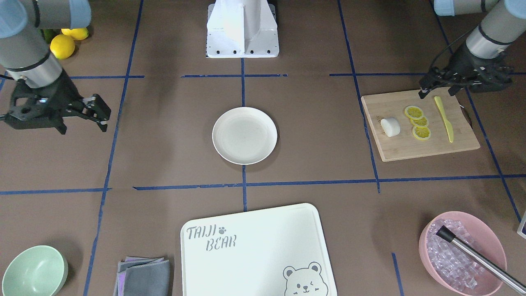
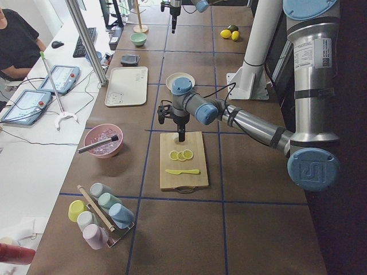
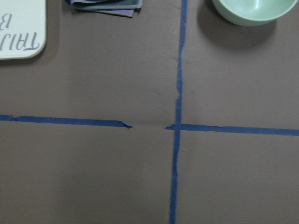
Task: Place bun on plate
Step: 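Release the plate and withdraw the right gripper while the left gripper reaches toward the bun, then lower the left gripper onto the white bun on the cutting board and grasp it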
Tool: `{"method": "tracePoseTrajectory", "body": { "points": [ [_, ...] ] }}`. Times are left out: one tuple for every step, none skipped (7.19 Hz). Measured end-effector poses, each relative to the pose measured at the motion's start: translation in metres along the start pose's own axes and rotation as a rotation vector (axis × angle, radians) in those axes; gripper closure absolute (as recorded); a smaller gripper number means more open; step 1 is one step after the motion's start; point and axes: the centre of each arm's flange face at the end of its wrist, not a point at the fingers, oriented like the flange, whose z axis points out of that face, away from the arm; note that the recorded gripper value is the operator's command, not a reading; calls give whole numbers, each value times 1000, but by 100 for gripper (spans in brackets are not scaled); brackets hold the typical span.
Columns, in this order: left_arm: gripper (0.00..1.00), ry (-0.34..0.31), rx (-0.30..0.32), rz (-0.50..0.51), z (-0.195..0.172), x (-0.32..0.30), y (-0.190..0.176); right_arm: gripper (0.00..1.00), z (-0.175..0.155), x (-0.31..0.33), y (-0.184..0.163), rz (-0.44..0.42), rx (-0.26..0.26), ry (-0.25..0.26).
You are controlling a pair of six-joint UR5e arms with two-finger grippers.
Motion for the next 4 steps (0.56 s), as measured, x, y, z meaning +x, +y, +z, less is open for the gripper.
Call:
{"method": "tracePoseTrajectory", "body": {
  "points": [
    [0,9,17,-3,24,26,7,0,-5,48,4,-38,-9,15],
    [0,12,33,-4,48,48,8,0,-9,94,12,-64,-21,15],
    [0,7,50,1,72,56,7,0,-12,136,22,-82,-29,7],
    [0,10,62,8,90,56,4,0,-16,169,31,-92,-35,1]
  ]
}}
